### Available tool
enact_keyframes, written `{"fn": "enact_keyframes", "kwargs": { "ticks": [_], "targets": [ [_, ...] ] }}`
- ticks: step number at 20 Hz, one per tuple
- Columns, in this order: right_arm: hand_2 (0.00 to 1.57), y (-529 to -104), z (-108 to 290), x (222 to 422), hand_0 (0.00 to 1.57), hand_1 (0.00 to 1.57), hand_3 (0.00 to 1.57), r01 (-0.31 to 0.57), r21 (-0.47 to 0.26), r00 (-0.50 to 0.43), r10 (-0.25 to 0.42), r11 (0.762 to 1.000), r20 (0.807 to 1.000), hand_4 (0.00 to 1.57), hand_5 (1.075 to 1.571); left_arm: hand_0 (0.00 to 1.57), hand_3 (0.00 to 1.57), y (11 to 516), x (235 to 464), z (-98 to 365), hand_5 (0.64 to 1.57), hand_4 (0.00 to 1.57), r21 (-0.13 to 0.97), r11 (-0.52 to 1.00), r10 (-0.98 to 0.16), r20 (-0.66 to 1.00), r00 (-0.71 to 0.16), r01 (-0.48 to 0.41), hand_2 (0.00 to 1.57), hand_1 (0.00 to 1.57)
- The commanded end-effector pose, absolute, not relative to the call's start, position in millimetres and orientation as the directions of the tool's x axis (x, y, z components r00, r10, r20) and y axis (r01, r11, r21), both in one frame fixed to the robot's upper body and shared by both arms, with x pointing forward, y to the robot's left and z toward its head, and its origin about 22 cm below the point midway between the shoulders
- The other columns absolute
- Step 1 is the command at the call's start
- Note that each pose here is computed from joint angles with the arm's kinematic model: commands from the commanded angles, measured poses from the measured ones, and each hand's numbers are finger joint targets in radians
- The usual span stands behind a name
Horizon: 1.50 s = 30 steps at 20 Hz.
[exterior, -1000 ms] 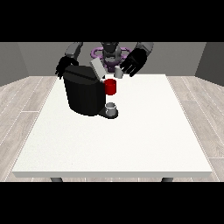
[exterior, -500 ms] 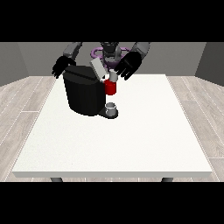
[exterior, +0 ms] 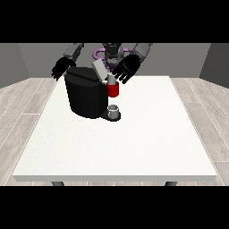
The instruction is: Insert the coffee pod into the coffee machine and close the lid
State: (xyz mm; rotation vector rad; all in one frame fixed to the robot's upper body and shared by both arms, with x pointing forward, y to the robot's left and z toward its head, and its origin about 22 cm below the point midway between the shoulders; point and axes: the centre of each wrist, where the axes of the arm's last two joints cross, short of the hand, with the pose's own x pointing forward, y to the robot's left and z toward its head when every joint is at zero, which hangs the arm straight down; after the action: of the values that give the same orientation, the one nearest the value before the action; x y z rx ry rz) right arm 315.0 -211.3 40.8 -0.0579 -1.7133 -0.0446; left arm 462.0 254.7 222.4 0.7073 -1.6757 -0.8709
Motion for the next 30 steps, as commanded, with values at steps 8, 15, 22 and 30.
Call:
{"fn": "enact_keyframes", "kwargs": {
  "ticks": [8,15,22,30],
  "targets": [
    [0.00,-219.7,37.4,312.9,0.00,0.00,0.00,0.073,0.000,-0.146,0.011,0.997,0.989,0.48,1.571,1.19,1.20,261.8,462.4,232.9,1.571,0.51,0.844,0.535,-0.822,0.512,-0.249,-0.032,1.27,1.19],
    [0.00,-197.9,53.0,319.0,0.00,0.00,0.00,0.089,0.027,-0.207,-0.008,0.996,0.978,0.44,1.571,1.24,1.20,262.1,464.4,238.4,1.571,0.49,0.837,0.546,-0.816,0.523,-0.247,-0.031,1.28,1.24],
    [0.00,-210.0,40.9,312.6,0.00,0.00,0.00,0.070,0.014,-0.174,-0.002,0.997,0.985,0.43,1.571,1.21,1.12,261.7,463.4,221.2,1.571,0.46,0.838,0.546,-0.812,0.526,-0.255,-0.010,1.24,1.21],
    [0.00,-212.3,48.9,318.6,0.00,0.00,0.00,0.086,-0.001,-0.182,0.017,0.996,0.983,0.40,1.571,1.09,0.96,253.3,464.1,226.6,1.571,0.40,0.857,0.513,-0.835,0.486,-0.259,-0.045,1.13,1.09]
  ]
}}
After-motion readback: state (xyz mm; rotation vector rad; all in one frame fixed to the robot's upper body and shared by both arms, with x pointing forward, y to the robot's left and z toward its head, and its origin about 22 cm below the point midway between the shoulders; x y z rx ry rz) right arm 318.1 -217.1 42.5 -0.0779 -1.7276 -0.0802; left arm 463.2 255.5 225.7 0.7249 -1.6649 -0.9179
